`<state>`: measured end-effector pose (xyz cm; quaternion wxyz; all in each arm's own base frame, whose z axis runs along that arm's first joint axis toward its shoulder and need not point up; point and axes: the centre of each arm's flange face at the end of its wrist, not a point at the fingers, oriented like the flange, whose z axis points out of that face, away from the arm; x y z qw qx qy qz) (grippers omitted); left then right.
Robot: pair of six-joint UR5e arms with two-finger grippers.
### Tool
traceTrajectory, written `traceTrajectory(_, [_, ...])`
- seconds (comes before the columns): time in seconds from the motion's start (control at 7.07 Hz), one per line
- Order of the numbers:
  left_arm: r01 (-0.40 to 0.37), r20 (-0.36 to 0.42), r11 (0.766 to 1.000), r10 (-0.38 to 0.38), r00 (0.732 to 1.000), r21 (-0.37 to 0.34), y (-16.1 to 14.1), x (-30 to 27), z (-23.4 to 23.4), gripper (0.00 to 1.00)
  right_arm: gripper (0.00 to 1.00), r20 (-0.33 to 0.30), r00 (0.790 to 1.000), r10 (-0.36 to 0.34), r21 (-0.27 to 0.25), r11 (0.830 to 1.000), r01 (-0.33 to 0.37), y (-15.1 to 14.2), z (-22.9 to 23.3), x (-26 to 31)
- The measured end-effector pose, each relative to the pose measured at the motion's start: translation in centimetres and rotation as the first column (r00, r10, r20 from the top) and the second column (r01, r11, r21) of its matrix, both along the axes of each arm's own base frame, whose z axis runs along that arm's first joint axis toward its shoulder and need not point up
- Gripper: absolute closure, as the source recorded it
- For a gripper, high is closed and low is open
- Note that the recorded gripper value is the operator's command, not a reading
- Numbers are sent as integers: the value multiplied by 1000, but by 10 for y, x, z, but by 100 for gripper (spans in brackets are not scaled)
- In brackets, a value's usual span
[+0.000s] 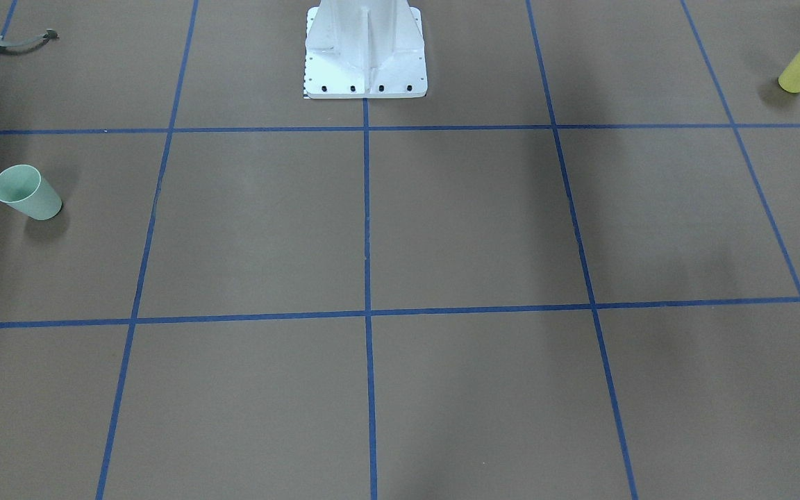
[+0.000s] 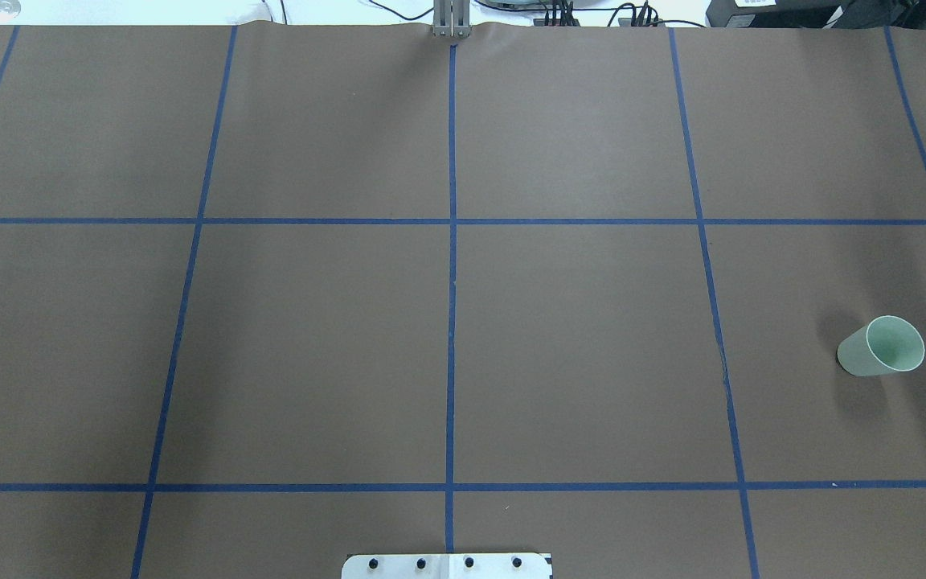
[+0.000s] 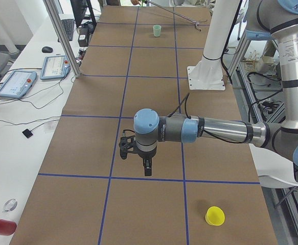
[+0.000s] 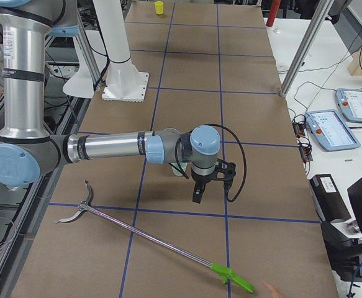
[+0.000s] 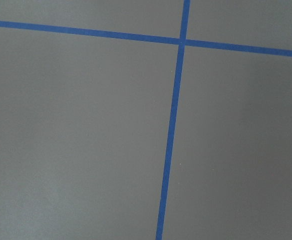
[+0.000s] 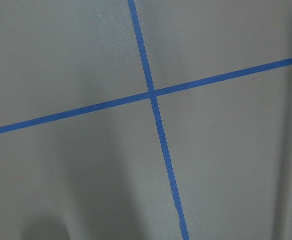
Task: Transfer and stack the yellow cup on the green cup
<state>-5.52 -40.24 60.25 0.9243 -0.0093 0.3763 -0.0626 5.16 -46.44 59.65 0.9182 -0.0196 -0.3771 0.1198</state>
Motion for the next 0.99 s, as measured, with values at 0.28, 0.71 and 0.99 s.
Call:
traceTrajectory(0.28, [148, -23, 984, -151, 988, -103, -4, 14, -7, 0, 0, 2, 1000, -2, 3, 1000, 2, 0, -1, -1])
traceTrajectory(0.71, [393, 37, 868, -402, 915, -303, 7, 51, 0, 0, 0, 2, 1000, -9, 29, 1000, 9, -2, -9, -1])
traceTrajectory(0.99, [551, 140, 758, -539, 830, -348, 39, 75, 21, 0, 0, 2, 1000, -12, 60, 998, 11, -1, -18, -2])
